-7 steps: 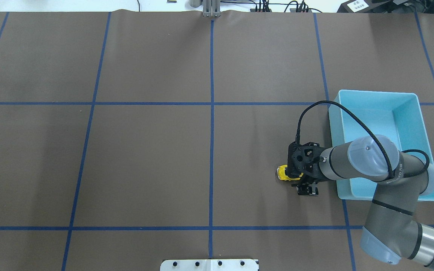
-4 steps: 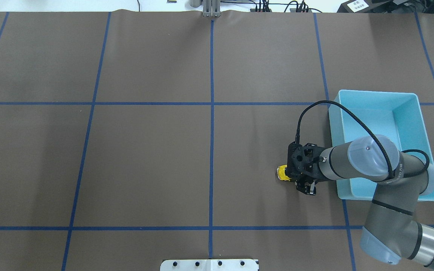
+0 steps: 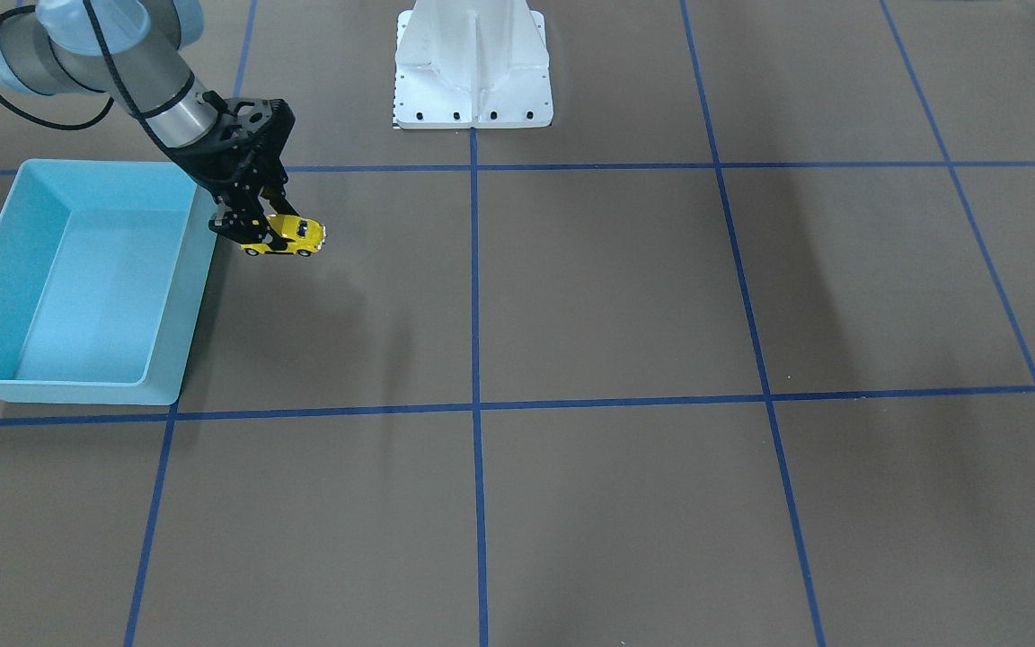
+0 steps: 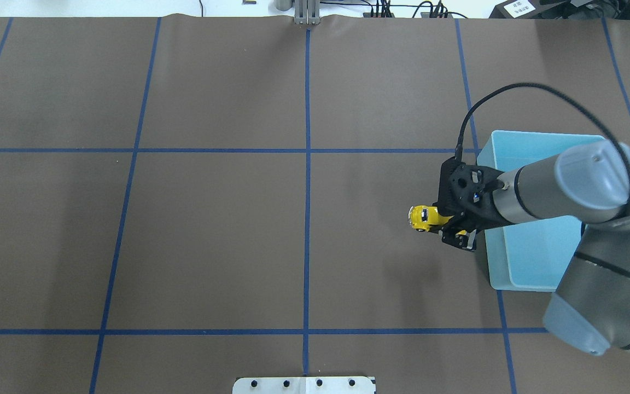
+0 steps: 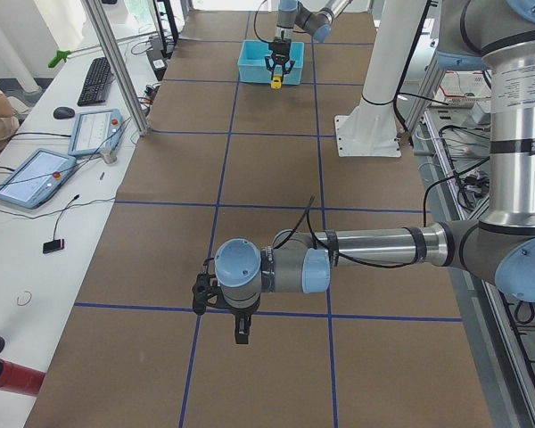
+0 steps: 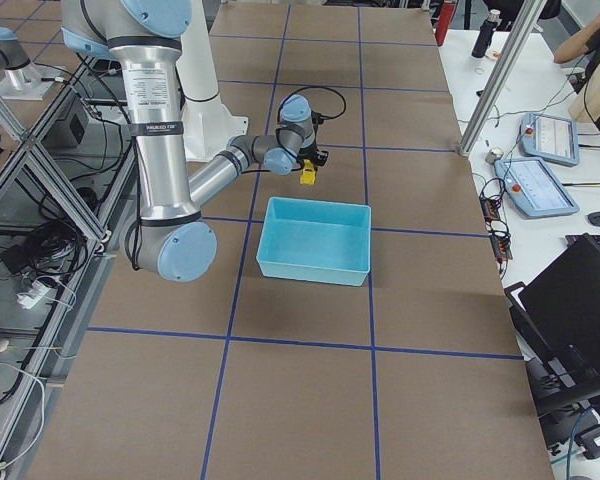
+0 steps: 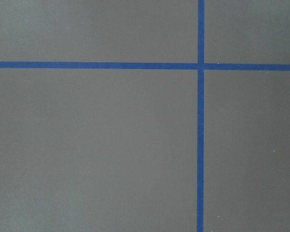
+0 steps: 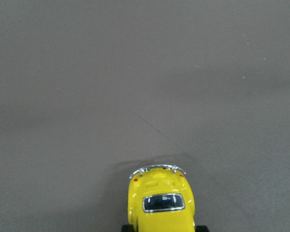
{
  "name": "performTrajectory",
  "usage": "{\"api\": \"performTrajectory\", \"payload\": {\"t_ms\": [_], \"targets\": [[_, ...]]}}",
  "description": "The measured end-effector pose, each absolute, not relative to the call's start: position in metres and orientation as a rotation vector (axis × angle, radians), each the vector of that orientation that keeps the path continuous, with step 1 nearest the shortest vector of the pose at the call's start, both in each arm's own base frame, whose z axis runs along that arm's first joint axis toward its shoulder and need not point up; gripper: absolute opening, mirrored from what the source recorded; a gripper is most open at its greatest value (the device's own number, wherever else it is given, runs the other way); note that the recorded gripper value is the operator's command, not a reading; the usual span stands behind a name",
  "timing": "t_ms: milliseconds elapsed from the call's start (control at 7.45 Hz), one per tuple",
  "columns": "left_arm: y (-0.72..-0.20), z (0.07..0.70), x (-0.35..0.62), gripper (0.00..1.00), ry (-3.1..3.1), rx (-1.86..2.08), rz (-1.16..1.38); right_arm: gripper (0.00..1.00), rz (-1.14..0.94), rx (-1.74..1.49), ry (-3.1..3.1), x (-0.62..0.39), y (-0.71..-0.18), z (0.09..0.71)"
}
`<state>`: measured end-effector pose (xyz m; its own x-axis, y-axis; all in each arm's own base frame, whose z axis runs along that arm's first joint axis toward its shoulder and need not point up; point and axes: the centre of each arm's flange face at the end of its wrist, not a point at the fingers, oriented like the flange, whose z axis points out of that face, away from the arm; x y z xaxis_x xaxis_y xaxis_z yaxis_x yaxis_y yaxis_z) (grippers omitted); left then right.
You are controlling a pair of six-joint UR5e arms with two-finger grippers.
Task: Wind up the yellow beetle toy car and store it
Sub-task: 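Lift the car with the right gripper and carry it into the bin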
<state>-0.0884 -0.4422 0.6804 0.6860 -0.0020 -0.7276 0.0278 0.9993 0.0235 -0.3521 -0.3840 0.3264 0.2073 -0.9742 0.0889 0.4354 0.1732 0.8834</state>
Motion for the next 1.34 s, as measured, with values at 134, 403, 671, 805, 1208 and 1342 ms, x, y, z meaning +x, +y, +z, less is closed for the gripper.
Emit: {"api": "performTrajectory", "payload": {"t_ms": [134,403,671,805,1208,1342], "targets": [[-0.442,0.68,-0.088,1.0,0.815,0.034,-0.017,0.0,-1.146,0.852,-0.819,-0.32,-0.393,0.313],[-0.442,0.68,-0.088,1.0,0.815,0.034,-0.017,0.0,-1.166,0.85,-0.812,-0.261,-0.39,0.326],[-0.442,0.68,-0.088,1.0,0.815,0.034,-0.017,0.0,-1.255,0.845,-0.792,-0.205,-0.379,0.37],[-0.442,0.68,-0.088,1.0,0.815,0.034,-0.017,0.0,-1.301,0.848,-0.776,-0.191,-0.377,0.401],[-0.442,0.68,-0.088,1.0,0.815,0.034,-0.016,0.0,-1.36,0.858,-0.753,-0.202,-0.398,0.497],[-0.442,0.68,-0.088,1.0,0.815,0.034,-0.016,0.0,-1.36,0.852,-0.752,-0.21,-0.408,0.515]]}}
